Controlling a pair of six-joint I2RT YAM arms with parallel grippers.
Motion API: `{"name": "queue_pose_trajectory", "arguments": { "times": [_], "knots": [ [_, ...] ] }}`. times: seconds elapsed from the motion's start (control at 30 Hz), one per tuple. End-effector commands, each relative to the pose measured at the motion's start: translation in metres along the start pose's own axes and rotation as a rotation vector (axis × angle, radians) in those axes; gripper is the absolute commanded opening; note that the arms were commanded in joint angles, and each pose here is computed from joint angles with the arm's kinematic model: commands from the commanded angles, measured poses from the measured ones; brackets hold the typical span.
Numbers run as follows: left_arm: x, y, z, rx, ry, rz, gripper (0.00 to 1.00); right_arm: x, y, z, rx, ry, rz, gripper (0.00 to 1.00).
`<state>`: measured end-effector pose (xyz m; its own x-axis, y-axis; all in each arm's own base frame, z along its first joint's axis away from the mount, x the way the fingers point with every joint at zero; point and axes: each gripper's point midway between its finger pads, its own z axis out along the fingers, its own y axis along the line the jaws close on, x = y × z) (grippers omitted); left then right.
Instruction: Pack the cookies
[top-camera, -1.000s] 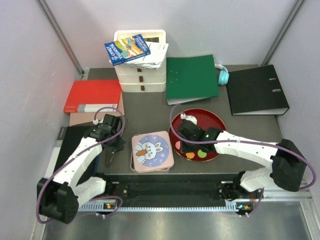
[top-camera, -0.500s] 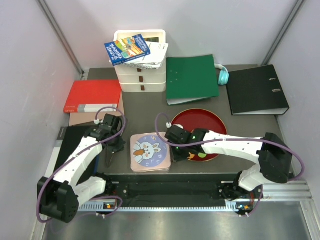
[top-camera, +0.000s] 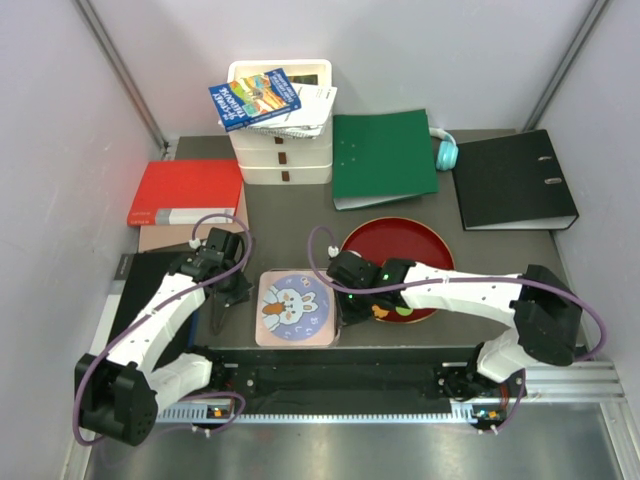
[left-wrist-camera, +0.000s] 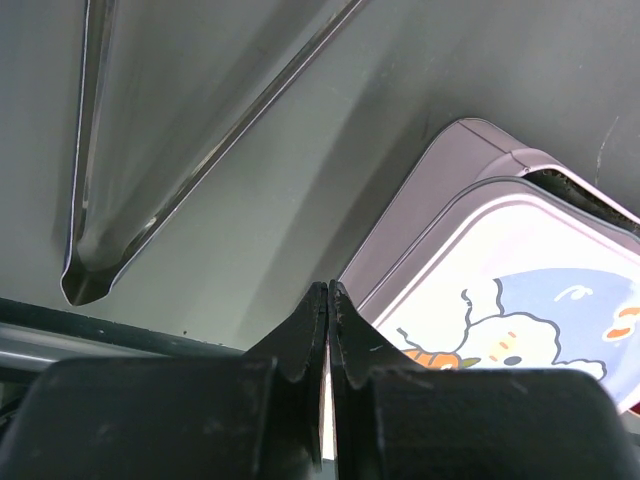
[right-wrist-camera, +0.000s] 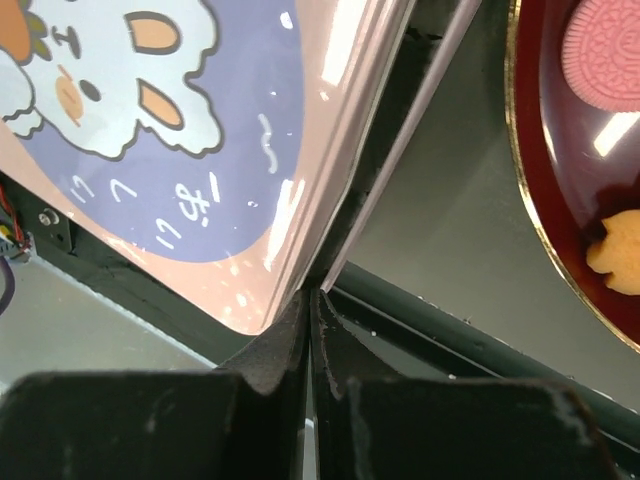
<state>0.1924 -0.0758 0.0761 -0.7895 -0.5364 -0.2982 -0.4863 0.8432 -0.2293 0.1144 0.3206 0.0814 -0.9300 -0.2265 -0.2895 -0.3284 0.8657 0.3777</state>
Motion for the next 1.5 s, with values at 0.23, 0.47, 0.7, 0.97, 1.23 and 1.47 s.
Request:
{"name": "queue_pose_trajectory", "arguments": {
  "times": [0.23,0.47,0.7,0.97,1.23,1.47],
  "knots": [
    [-0.008,-0.012,0.0,0.039,-0.019,0.02,0.05,-0.049,0.015,-0.043,0.031,-0.211,-0.043,0.0],
    [-0.004,-0.011,0.005,0.037,-0.004,0.005,0.05,-0.083,0.055,-0.037,-0.108,-0.275,-0.067,0.0],
    [0.001,-0.01,0.01,0.033,0.021,-0.001,0.05,-0.099,0.048,-0.003,-0.153,-0.231,-0.025,0.0],
    [0.002,-0.013,0.014,0.035,0.033,-0.004,0.05,-0.118,0.02,0.015,-0.119,-0.223,0.025,0.0],
    [0.001,-0.016,0.017,0.042,0.039,0.002,0.05,-0.121,0.001,0.026,-0.072,-0.2,0.045,0.0],
    [0.0,-0.02,0.019,0.051,0.043,0.01,0.06,-0.122,-0.018,0.031,-0.024,-0.191,0.08,0.0]
  ]
}}
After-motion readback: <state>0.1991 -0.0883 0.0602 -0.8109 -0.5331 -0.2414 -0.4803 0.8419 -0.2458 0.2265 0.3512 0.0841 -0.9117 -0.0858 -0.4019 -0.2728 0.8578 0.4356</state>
